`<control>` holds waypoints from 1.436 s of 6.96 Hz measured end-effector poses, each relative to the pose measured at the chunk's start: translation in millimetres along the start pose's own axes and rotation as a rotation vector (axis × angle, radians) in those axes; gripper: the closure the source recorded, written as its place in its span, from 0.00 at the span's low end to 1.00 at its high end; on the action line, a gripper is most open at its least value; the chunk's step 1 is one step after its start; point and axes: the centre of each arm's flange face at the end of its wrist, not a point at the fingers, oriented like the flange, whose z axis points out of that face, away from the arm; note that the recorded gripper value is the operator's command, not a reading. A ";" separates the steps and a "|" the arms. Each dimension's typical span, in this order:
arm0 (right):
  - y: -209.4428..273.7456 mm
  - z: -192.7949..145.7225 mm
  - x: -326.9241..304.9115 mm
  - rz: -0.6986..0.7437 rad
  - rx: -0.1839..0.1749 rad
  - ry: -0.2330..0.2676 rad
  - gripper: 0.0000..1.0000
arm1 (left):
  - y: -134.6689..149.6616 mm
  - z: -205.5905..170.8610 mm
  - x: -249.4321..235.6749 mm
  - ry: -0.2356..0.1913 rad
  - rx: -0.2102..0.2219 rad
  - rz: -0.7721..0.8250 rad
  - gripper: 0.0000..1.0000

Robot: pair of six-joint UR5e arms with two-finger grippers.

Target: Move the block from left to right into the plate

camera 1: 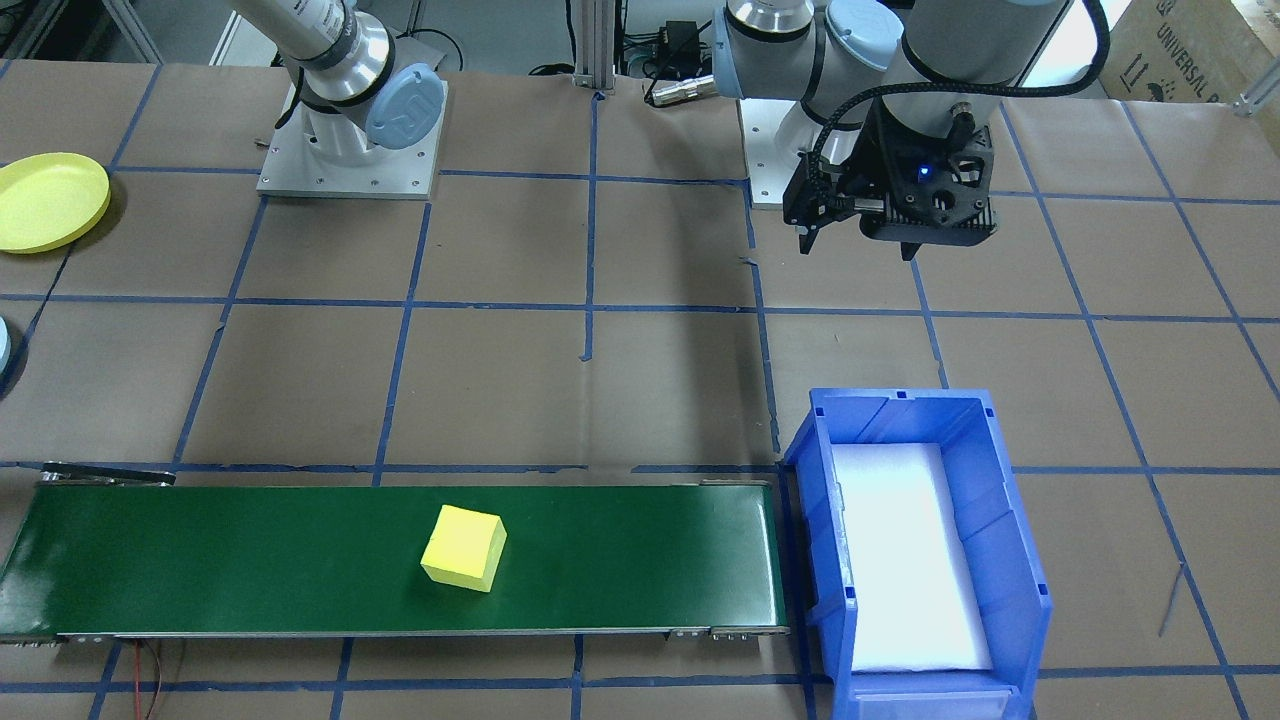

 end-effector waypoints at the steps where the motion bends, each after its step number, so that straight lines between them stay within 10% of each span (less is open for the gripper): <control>1: 28.8 10.7 28.6 0.006 -0.008 -0.009 0.65 | -1.5 0.0 -0.3 0.000 0.006 -0.001 0.00; 4: 89.2 46.1 65.6 0.030 -0.032 -0.049 0.00 | -4.0 0.7 -0.7 0.001 0.013 -0.001 0.00; 7: 94.9 46.8 66.8 0.037 -0.035 -0.048 0.00 | -5.0 0.4 -0.9 0.001 0.017 0.000 0.00; 10: 12.8 -13.5 7.0 -0.019 0.093 -0.005 0.00 | -5.4 0.7 -0.9 0.001 0.018 0.001 0.00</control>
